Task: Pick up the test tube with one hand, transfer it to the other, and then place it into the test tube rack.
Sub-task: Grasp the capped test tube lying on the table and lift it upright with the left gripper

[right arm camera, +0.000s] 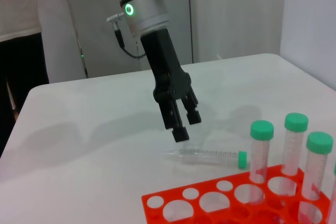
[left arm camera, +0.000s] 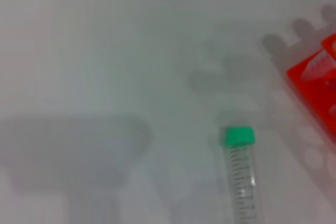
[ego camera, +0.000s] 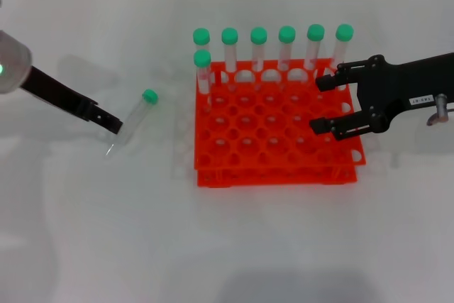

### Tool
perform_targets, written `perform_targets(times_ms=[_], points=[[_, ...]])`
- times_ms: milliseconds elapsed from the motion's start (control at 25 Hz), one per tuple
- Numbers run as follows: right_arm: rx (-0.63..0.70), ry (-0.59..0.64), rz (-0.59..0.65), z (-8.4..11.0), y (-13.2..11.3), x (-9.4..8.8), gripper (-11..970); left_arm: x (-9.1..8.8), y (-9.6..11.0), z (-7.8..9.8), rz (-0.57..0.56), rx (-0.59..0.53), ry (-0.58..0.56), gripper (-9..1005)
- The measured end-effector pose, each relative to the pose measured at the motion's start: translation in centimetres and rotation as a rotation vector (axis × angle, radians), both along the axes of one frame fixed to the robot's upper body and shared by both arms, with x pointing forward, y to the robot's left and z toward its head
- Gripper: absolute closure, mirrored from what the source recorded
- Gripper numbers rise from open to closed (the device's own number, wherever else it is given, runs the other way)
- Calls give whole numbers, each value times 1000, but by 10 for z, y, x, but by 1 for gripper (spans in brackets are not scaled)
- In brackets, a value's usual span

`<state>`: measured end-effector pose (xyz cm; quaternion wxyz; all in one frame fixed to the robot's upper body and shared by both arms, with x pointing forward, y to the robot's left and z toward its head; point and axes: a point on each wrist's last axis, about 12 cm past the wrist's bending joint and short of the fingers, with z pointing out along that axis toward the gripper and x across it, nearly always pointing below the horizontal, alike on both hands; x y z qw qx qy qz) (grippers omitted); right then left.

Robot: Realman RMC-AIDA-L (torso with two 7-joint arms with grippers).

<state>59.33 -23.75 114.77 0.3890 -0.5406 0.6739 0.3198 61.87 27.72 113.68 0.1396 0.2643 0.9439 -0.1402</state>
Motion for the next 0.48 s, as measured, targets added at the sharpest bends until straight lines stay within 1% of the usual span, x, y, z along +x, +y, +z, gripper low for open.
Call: perform_targets(times_ms=[160, 280, 480], points=[[-2, -2, 7, 1, 3, 1, 179, -2, -16, -7, -32, 1, 19, 245], [-4, -4, 9, 1, 3, 1, 179, -2, -25, -10, -47, 5, 33, 250], [-4, -4, 10, 0, 3, 1, 179, -3, -28, -12, -43, 18, 53, 258]])
